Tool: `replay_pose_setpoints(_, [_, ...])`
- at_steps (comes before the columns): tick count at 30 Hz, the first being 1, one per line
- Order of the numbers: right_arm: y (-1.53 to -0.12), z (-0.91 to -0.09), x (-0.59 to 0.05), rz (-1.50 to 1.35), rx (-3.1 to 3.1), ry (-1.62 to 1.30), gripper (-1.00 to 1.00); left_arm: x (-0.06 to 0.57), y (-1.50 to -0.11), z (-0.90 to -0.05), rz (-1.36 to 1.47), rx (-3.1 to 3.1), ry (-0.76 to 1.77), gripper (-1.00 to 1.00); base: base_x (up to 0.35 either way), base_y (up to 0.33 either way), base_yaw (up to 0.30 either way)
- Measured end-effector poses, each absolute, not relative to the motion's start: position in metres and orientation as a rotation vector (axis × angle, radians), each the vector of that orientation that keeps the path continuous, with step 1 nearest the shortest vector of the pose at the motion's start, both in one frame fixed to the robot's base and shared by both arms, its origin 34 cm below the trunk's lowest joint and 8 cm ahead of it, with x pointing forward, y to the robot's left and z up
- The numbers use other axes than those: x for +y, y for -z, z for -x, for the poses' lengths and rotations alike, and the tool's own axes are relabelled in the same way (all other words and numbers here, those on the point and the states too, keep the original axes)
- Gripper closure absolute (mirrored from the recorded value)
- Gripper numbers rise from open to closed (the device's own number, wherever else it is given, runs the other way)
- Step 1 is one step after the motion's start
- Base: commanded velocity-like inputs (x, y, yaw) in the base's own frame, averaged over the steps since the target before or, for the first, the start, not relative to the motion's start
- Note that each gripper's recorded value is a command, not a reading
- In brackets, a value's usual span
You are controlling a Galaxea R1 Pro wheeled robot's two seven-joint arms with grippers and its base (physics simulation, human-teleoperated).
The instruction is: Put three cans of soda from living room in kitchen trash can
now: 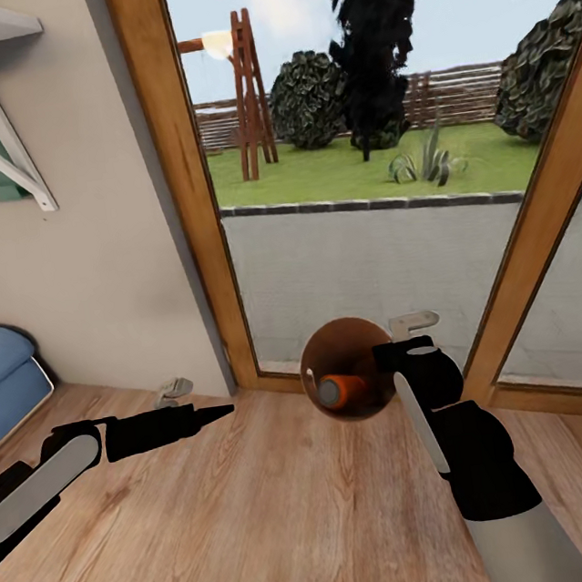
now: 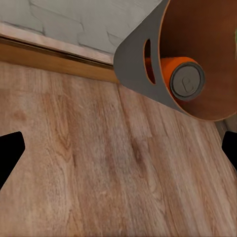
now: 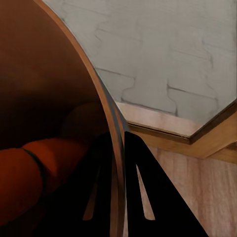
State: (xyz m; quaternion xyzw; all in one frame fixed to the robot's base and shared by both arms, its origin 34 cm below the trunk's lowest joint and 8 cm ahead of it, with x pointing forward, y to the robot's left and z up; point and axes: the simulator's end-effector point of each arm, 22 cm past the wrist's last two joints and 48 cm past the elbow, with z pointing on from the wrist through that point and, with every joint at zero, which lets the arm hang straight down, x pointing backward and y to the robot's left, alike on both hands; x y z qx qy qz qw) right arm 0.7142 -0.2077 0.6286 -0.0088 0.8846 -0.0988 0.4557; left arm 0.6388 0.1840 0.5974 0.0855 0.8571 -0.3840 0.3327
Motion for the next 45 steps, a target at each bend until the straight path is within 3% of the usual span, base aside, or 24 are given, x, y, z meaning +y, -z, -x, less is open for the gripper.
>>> replay_pose_setpoints(45, [-0.6283,-0.7142,-0.2059,0.024,2.183,0.236,1.00,0.1839,-0.5971,-0.6384,-0.225,2.241,1.003,-1.00,0.000,0.000,0.000])
